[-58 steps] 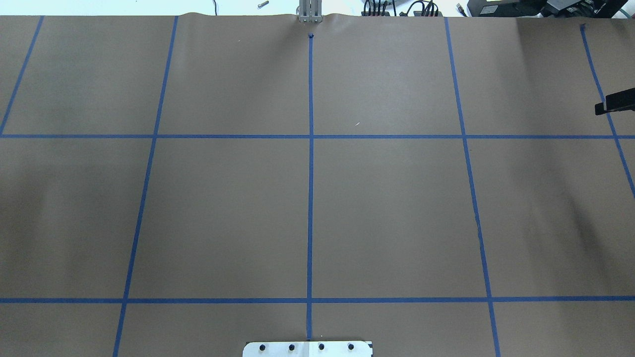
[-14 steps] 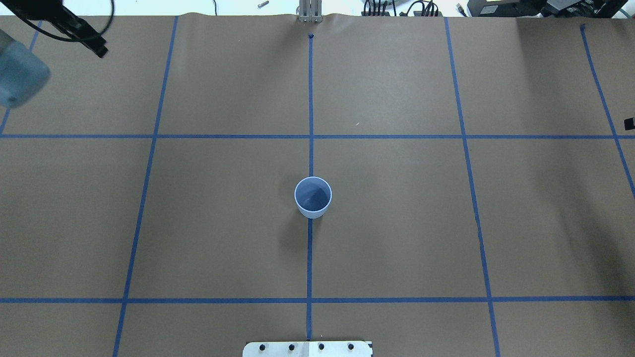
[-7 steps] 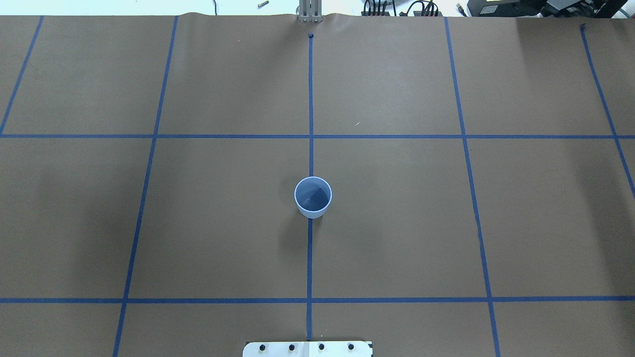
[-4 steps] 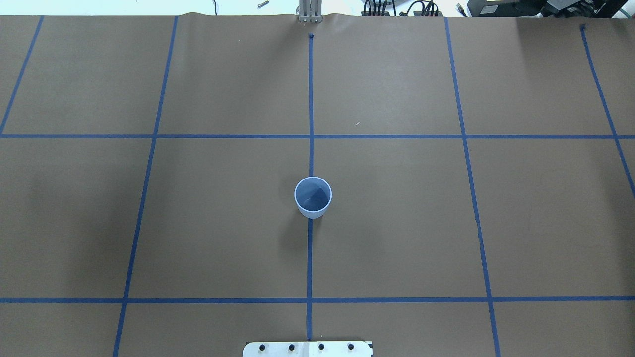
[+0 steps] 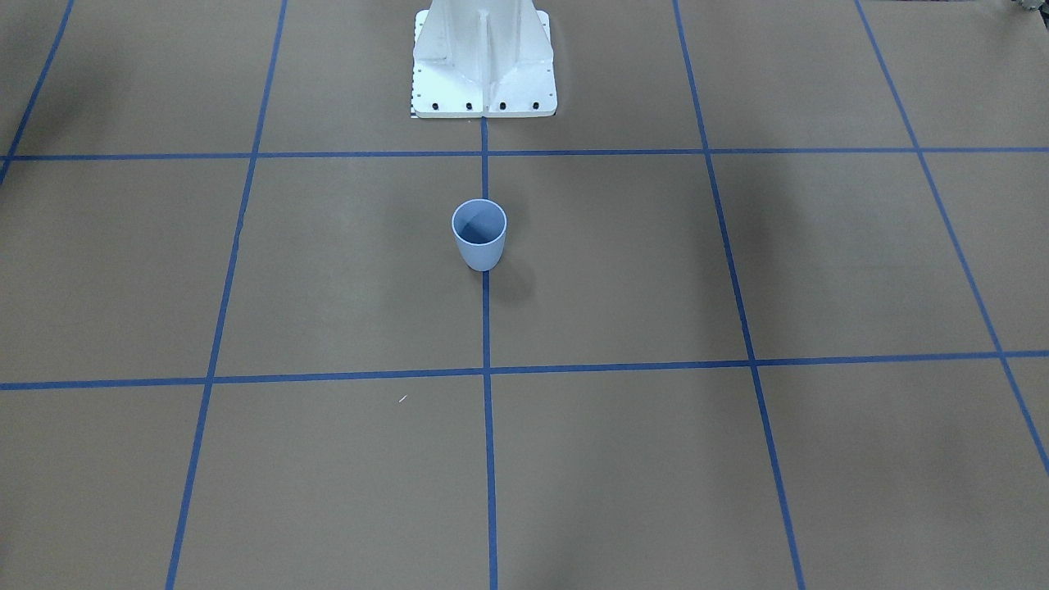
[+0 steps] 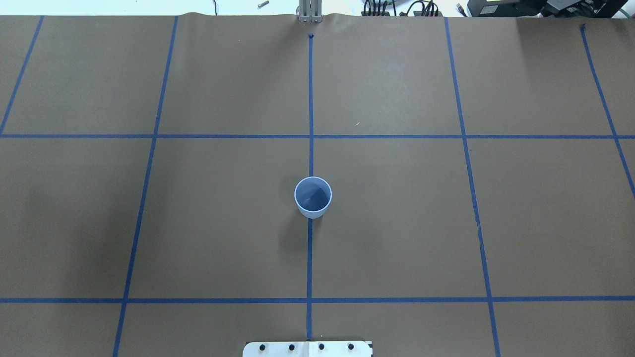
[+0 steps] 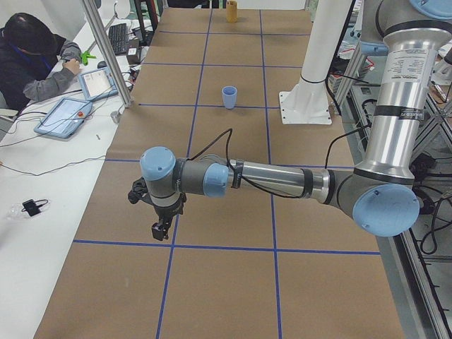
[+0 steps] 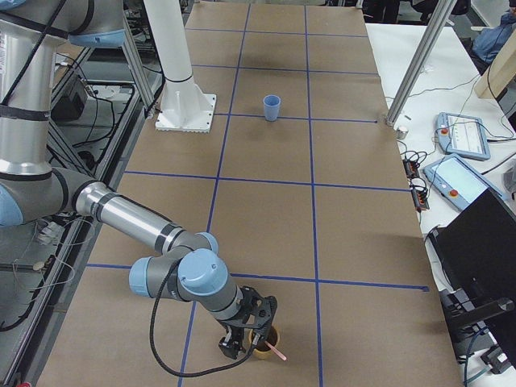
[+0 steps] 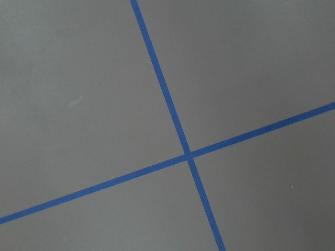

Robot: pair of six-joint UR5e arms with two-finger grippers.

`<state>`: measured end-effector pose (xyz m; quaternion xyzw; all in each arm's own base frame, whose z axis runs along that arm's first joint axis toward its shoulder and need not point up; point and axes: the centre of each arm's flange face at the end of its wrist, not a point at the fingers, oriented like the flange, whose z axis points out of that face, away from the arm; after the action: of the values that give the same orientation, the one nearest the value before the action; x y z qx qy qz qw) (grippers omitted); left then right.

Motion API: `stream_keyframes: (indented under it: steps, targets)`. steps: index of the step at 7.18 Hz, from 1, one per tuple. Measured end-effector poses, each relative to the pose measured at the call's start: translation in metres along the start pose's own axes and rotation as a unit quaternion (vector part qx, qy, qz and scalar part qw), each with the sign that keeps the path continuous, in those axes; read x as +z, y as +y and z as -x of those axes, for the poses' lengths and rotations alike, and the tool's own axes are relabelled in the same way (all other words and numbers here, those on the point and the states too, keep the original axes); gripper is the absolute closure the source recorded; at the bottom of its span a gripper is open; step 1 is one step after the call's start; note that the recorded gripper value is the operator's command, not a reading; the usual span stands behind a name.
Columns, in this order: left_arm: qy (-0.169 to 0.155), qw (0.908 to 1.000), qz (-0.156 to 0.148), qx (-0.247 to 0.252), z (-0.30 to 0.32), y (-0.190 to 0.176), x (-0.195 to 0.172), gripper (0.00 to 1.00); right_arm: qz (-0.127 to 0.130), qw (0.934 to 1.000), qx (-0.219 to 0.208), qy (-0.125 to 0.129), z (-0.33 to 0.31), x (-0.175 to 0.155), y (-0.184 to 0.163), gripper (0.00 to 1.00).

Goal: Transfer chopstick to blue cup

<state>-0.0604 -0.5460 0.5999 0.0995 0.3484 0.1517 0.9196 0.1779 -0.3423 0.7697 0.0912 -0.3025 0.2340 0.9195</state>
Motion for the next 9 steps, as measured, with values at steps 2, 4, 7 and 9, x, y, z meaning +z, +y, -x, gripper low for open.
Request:
stream_keyframes:
  steps: [2, 4, 7, 9]
  targets:
    - [-0.001, 1.0, -0.002, 0.002, -0.005, 0.008, -0.003, 0.01, -0.022, 0.9988, 0.04, 0.017, -0.005, 0.011, -0.027, 0.11]
    - [-0.001, 1.0, -0.003, 0.003, -0.006, 0.009, -0.003, 0.01, -0.031, 0.9975, 0.062, 0.017, 0.002, 0.014, -0.057, 0.14]
    - [-0.001, 1.0, -0.003, 0.003, -0.006, 0.009, -0.003, 0.01, -0.031, 0.9961, 0.081, 0.014, 0.008, 0.015, -0.066, 0.18]
    - [-0.001, 1.0, -0.005, 0.005, -0.008, 0.008, -0.005, 0.01, -0.029, 0.9953, 0.091, 0.013, 0.008, 0.017, -0.065, 0.17]
